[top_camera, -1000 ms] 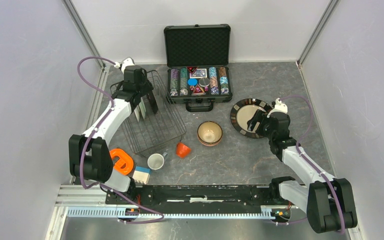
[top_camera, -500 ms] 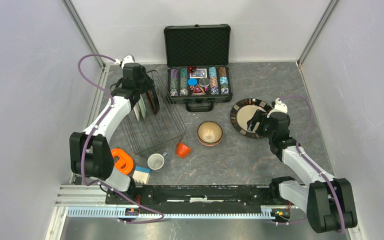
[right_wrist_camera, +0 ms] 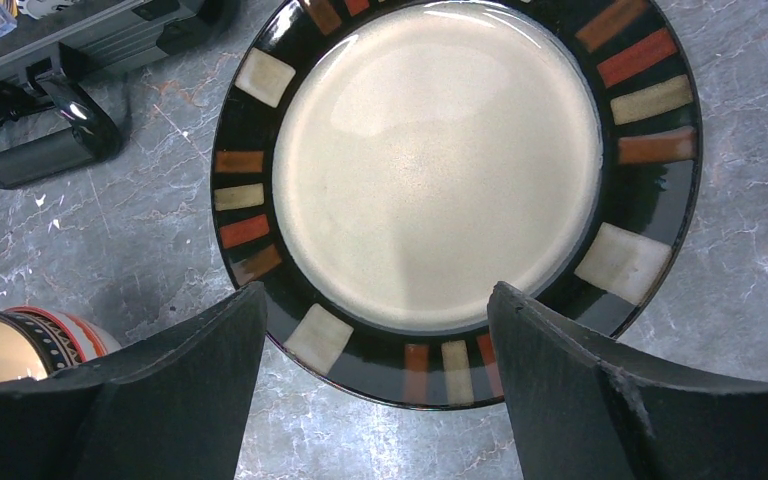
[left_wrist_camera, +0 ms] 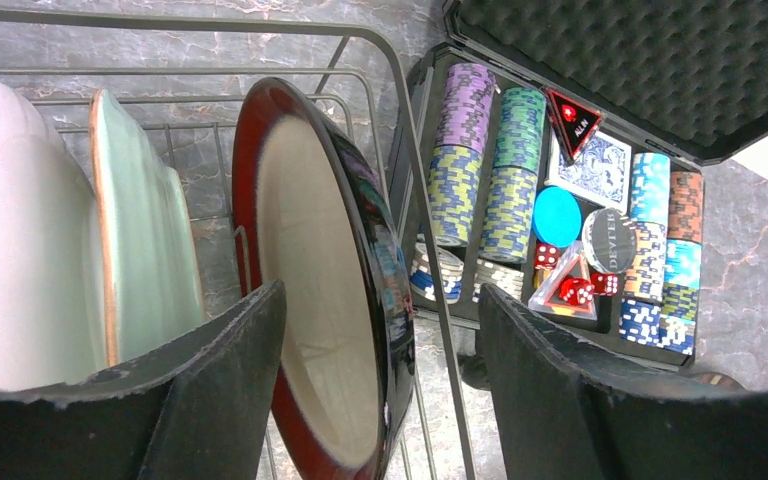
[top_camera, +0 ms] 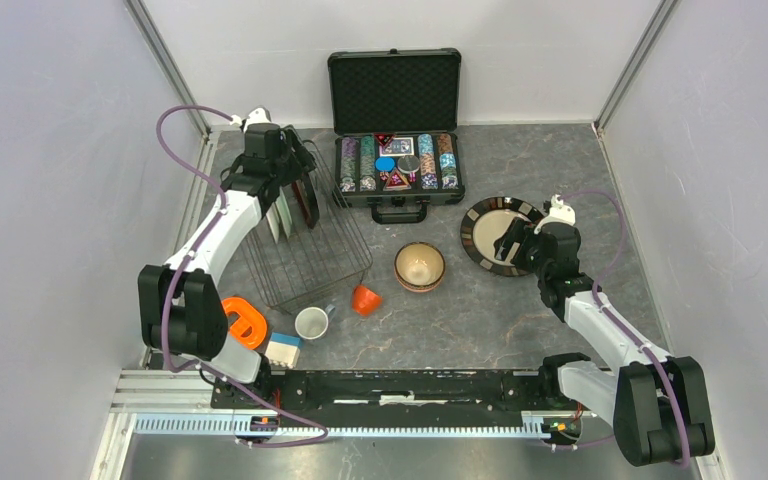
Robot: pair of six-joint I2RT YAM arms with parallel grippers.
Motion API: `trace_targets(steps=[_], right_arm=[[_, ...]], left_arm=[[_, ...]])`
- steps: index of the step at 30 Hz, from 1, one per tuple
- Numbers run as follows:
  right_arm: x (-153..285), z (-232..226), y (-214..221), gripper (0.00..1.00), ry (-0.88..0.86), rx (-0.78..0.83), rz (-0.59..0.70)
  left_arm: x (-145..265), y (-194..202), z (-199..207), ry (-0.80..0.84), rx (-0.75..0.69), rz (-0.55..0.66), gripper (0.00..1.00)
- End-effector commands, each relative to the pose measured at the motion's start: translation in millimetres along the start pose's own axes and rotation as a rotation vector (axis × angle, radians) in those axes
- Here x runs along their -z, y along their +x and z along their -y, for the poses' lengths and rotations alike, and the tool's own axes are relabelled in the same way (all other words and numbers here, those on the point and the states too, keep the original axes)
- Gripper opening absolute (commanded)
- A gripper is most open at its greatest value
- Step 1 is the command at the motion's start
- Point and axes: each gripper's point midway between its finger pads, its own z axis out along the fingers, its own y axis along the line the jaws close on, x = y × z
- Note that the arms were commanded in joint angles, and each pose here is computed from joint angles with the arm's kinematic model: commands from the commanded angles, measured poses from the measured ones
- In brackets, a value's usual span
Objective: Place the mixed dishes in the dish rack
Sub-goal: Insert the plate into the dish rack.
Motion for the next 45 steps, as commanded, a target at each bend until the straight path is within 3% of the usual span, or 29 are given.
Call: trace_targets(steps=[1,11,21,31,34,38,45], right_arm=[[0.3,-4.0,-19.3,0.85,-0.001,0.003,0.046],[7.1,18.1,-30.5,0.87,0.124,0.008,0.105],[12.2,55.6,-46.8,0.89,0.279,0.002,0.134],[1.5,67.9,-17.9,0.89,0.206,-0.223,0.076],[-1.3,68.5,3.2,0.89,0.197,-0.334,0.046],[-1.7,71.2,20.1,0.89,0.199,-0.395,0.033],[-8.9,64.6,34.9,0.89,0.161,-0.447,-0.028]], left_arm=[[17.3,-34.4,14.6,0.045,-0.028,0.077,0.76],[48.6,-59.2,24.9,0.092,-0.046,0.150,0.88],[89.9,-78.7,69.2,0.329,-0.011,0.193,0.95],[132.5,-77.1,126.2,0.675,0.100,0.147,0.99],[139.9,-75.6,133.7,0.690,0.125,0.143,1.00],[158.1,-71.2,151.1,0.709,0.060,0.207,1.00],[179.2,-42.8,194.1,0.840,-0.009,0.147,1.00]])
